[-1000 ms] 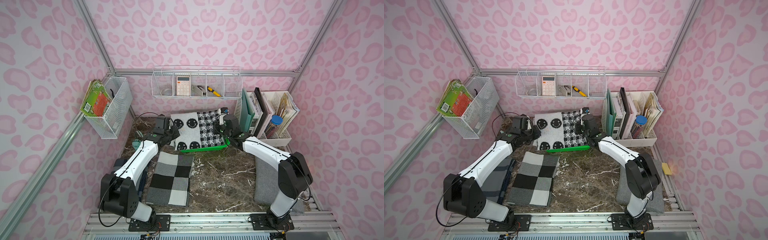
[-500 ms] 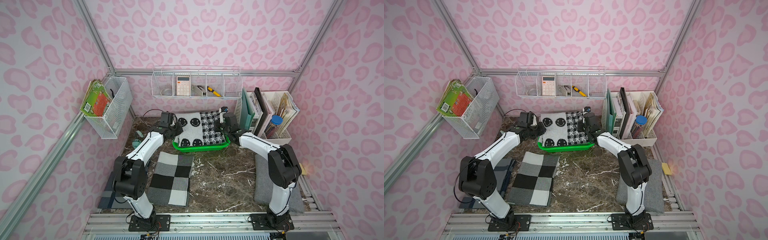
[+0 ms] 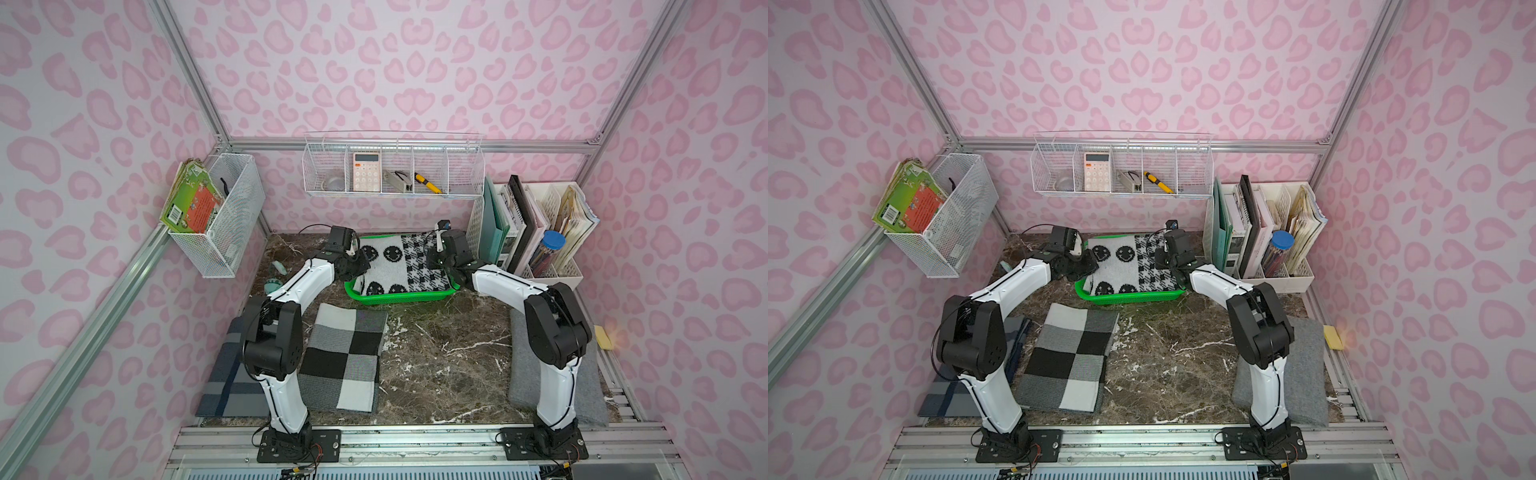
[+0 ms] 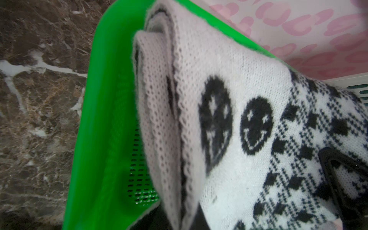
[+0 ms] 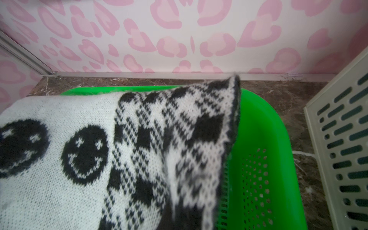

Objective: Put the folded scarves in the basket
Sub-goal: Place the scarf in the basket.

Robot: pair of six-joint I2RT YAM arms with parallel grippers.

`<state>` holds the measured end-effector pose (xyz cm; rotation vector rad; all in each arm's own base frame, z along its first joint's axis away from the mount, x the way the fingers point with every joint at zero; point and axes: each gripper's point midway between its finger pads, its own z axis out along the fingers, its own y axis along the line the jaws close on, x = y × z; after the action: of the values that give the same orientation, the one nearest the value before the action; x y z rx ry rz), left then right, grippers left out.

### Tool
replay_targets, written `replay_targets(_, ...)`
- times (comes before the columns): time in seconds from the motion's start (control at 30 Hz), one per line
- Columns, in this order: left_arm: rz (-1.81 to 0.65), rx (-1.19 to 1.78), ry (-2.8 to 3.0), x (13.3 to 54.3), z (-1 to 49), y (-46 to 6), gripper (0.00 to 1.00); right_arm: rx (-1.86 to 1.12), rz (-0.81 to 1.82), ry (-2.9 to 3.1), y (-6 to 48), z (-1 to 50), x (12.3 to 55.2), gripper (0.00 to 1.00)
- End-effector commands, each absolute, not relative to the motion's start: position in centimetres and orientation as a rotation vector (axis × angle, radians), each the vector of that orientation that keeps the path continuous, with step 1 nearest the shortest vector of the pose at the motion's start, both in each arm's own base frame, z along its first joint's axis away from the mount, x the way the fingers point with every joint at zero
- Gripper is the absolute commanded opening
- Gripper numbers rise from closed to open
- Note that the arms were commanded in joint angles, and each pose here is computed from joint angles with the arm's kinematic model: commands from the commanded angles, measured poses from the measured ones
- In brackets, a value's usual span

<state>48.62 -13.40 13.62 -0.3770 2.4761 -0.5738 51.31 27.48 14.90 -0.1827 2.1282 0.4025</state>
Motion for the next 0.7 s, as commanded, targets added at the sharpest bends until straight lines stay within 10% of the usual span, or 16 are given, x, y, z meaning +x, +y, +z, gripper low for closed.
replay_targets(0.0,-0.597,-0.373,2.477,48.9,14.1,-13.7,0.05,-0.168,0.387,2.108,27.2,15.7,51.7,0.05)
replay_targets(0.13,-0.650,-0.366,2.475,49.0,14.3,-14.3,0.43,-0.164,0.383,2.112,27.2,16.0,51.7,0.26)
replay_targets(0.3,-0.693,-0.365,2.469,48.5,15.5,-14.7,0.68,-0.173,0.370,2.130,27.1,16.9,51.4,0.58)
replay_targets(0.67,-0.839,-0.288,2.410,43.6,21.3,-17.1,0.69,-0.124,0.266,2.104,24.2,22.2,42.7,0.53)
